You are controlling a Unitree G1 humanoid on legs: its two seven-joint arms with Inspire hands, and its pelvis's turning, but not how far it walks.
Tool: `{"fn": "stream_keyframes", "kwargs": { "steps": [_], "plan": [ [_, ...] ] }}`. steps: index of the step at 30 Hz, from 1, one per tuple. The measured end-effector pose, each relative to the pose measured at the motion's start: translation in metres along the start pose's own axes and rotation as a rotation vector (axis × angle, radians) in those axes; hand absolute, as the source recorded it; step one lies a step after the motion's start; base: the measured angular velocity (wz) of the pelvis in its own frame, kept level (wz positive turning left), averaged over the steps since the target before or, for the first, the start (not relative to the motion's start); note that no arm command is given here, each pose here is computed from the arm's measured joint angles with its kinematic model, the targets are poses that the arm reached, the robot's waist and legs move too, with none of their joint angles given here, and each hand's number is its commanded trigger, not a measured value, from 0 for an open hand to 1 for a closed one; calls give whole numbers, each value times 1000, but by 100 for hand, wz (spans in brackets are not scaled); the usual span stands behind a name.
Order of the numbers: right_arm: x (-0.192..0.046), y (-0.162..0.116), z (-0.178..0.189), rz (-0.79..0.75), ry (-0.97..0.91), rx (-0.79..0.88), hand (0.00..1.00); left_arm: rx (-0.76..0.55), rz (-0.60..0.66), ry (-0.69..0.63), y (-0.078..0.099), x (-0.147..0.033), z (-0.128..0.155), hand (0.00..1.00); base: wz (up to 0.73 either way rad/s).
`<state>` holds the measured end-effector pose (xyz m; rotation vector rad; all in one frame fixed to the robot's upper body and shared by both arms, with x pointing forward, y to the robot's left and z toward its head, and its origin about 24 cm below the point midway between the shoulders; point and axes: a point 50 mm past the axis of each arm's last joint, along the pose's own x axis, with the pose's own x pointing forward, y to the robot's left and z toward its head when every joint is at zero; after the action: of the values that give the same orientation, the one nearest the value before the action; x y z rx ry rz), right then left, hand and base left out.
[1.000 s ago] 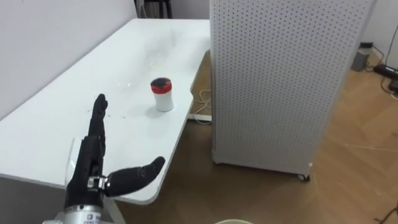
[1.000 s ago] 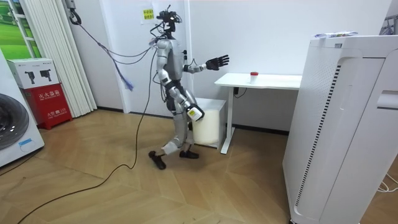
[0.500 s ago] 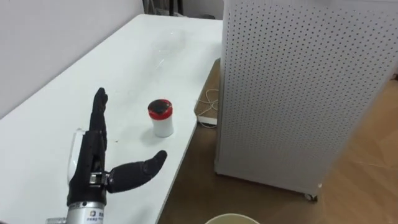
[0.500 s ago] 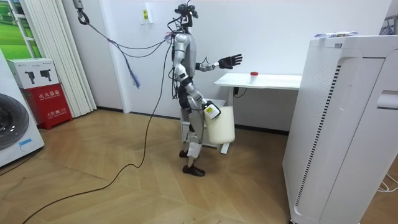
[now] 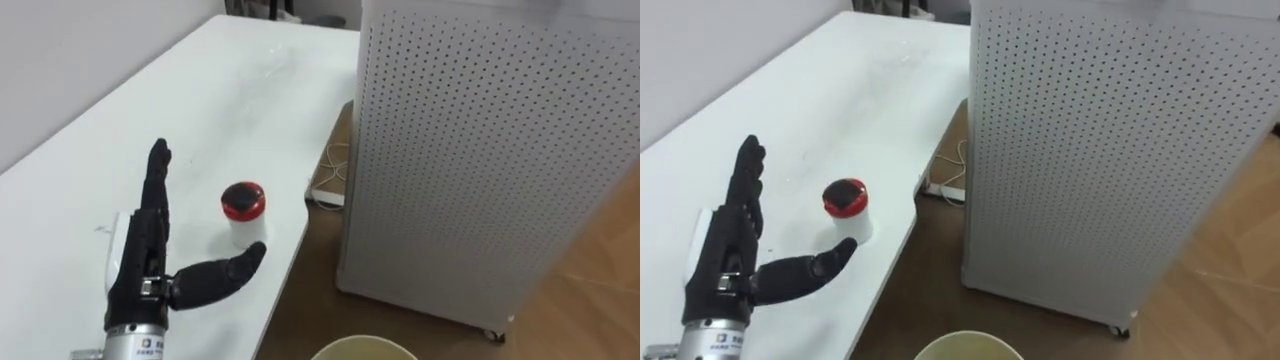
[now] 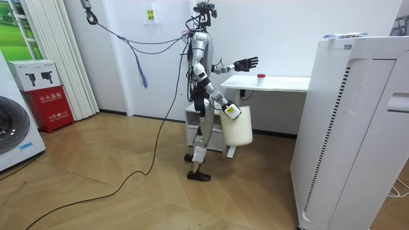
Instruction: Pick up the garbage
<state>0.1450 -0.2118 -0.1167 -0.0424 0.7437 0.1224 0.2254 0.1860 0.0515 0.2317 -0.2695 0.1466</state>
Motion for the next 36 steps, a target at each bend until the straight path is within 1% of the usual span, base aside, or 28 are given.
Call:
{"fn": "stream_keyframes", "kwargs": {
  "steps": [2,5,8,13,18,31,36],
  "plan": [
    [-1,-5,-4,-25,20,19,100,-18,-42,-10,-13,-1,3,0,58],
    [-1,0,-5,7,24,-28,100,8,-13,49,-8,-8,-7,0,-33],
    [-3,3,-4,37,14,-57,100,37,3,95,-1,-10,-17,0,-33],
    [-4,3,-6,48,22,-62,100,52,6,173,0,-16,-34,0,-6],
    [-5,0,-6,32,22,-66,100,13,33,240,2,-21,-45,0,-5],
    [-4,1,-3,38,13,-67,100,-19,59,271,4,-21,-50,0,0],
    [-3,3,2,45,-11,-72,100,-37,45,273,0,-21,-49,0,-6]
  ]
}}
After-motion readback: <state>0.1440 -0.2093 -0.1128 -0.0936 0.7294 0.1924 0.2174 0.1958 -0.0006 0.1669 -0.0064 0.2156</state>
